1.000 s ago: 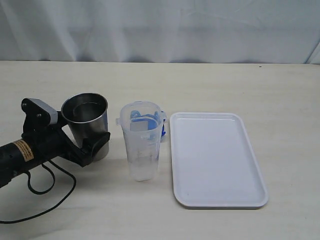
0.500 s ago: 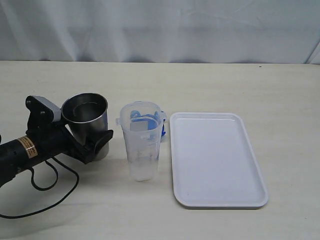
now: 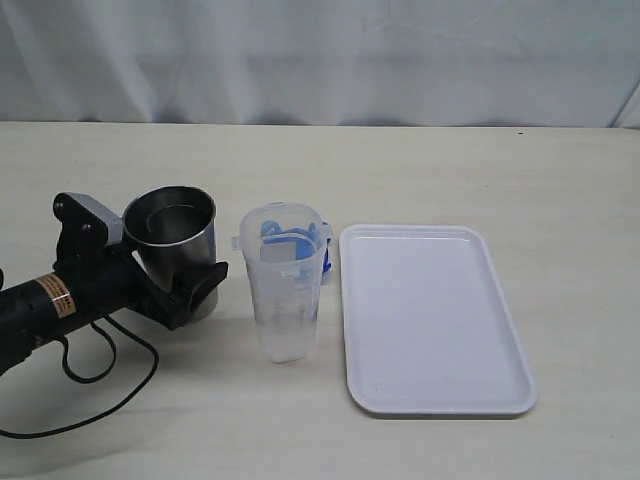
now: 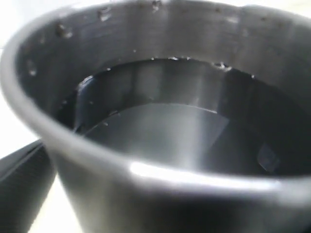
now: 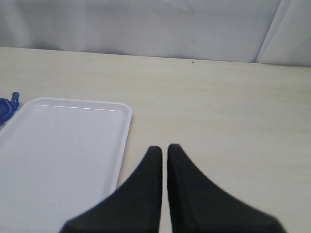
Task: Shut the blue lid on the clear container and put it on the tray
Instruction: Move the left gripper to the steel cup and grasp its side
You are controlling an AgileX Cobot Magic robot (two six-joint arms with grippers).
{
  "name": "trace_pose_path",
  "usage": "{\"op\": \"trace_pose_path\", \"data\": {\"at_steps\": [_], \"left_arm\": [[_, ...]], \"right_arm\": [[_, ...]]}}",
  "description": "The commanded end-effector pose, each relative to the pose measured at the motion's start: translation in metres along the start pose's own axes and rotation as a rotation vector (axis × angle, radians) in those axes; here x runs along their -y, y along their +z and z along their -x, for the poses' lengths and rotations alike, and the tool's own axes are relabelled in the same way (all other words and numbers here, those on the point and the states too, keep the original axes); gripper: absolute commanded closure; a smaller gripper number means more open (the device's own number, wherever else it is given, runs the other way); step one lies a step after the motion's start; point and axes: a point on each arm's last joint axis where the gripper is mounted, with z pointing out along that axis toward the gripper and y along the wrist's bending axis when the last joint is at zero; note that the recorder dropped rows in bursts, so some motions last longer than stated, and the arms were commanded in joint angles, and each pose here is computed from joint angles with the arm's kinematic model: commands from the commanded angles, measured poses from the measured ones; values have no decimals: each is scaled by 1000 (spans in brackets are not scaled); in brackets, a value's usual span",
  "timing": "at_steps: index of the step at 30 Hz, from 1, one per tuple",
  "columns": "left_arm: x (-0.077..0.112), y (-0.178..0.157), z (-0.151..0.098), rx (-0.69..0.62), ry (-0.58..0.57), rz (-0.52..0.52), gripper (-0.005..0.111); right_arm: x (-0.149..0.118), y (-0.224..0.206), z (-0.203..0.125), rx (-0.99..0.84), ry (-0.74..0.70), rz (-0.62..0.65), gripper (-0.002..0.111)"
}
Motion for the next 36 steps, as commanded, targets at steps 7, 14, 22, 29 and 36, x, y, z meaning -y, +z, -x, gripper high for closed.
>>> {"op": "trace_pose_path", "data": {"at_steps": [7, 14, 22, 29, 36], "left_arm": [[0, 1, 1, 10, -5, -4, 6], [0, 1, 1, 10, -1, -8, 55], [2, 1, 1, 8, -1, -25, 88], [2, 0, 5, 20, 14, -33, 107], [1, -7, 39, 119, 30, -19, 107]], "right_arm": [[0, 0, -1, 3, -5, -6, 104], [0, 0, -1, 3, -5, -6, 104], [0, 0, -1, 3, -5, -6, 104], [0, 0, -1, 3, -5, -6, 104], [0, 0, -1, 3, -5, -6, 104]]}}
